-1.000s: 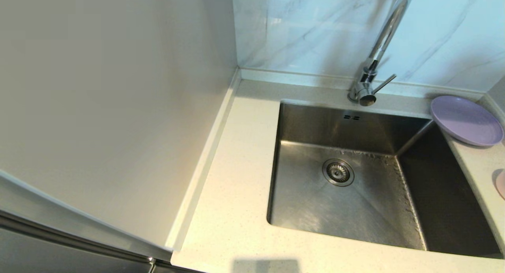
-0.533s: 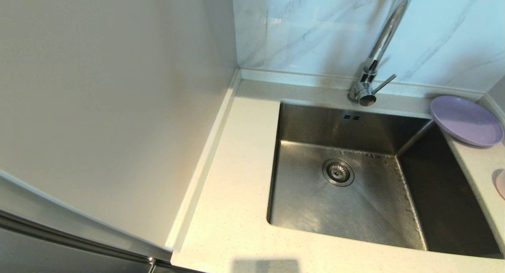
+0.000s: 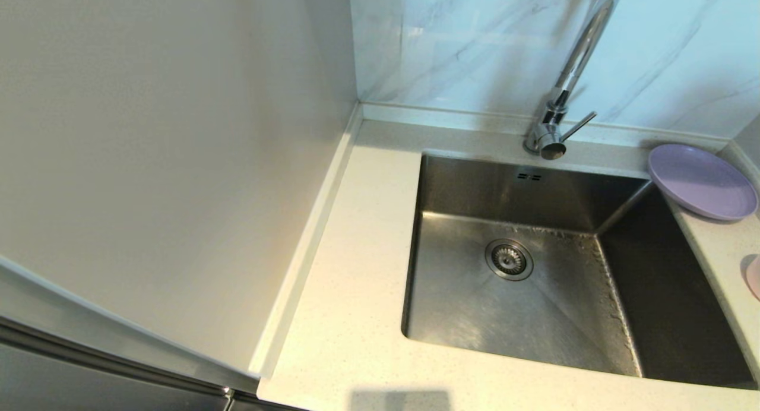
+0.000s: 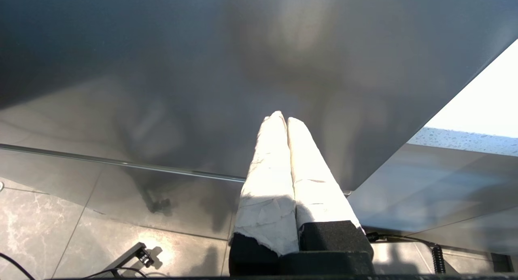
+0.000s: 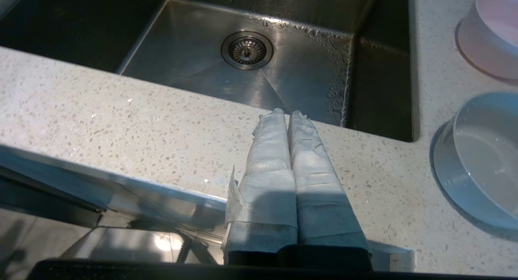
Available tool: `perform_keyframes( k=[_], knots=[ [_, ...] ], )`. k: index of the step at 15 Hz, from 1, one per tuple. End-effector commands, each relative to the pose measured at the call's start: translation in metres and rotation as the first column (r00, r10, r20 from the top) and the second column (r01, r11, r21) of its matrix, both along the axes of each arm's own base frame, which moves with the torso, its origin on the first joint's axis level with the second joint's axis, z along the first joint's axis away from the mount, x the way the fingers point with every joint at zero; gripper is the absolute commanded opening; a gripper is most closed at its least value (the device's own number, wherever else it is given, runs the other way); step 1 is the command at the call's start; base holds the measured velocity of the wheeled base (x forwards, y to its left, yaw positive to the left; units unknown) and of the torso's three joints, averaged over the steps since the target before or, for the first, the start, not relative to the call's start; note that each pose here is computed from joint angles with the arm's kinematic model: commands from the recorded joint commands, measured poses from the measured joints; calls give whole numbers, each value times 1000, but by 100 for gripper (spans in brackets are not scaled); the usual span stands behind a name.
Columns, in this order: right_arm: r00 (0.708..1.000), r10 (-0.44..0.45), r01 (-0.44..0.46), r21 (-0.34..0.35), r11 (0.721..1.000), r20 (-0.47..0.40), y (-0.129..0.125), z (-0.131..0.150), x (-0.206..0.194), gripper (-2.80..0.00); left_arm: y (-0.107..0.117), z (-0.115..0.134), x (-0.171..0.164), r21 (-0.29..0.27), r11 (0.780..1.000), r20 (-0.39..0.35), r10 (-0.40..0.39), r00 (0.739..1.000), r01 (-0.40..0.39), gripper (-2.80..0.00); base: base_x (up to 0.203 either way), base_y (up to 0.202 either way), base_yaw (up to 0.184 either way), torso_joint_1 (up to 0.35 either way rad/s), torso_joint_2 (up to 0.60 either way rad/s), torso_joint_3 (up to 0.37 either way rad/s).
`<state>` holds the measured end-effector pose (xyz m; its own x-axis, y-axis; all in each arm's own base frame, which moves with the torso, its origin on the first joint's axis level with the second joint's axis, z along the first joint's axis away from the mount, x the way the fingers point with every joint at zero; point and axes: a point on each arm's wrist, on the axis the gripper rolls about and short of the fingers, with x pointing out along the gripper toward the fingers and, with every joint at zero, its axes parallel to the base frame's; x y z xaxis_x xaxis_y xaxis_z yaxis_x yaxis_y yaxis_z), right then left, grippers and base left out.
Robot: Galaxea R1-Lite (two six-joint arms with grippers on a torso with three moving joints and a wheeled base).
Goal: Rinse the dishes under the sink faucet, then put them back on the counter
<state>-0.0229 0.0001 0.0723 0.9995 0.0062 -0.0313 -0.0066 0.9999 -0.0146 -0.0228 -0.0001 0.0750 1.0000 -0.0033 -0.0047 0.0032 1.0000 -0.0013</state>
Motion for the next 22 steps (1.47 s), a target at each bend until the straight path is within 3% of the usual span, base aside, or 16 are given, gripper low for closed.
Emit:
perform_keyframes(
  k=[1,5,7,11,13,22],
  knots=[
    [1000,-18,18,20,1000,-10,0,-2,1,-280,0,0,0,0,1000,0,0,1000,0,-280,0,0,0,0,0,0],
    [1000,-20,20,32,999,-10,0,-2,1,-280,0,0,0,0,1000,0,0,1000,0,-280,0,0,0,0,0,0],
    [999,-47,48,82,996,-9,-1,-2,1,-280,0,0,0,0,1000,0,0,1000,0,-280,0,0,0,0,0,0],
    [999,-32,33,49,998,-8,-1,-2,1,-280,0,0,0,0,1000,0,0,1000,0,-280,0,0,0,0,0,0],
    [999,-44,44,88,995,-8,-1,-2,1,-280,0,0,0,0,1000,0,0,1000,0,-280,0,0,0,0,0,0],
    [999,-46,46,87,995,-5,-1,-2,1,-280,0,0,0,0,1000,0,0,1000,0,-280,0,0,0,0,0,0]
  ],
)
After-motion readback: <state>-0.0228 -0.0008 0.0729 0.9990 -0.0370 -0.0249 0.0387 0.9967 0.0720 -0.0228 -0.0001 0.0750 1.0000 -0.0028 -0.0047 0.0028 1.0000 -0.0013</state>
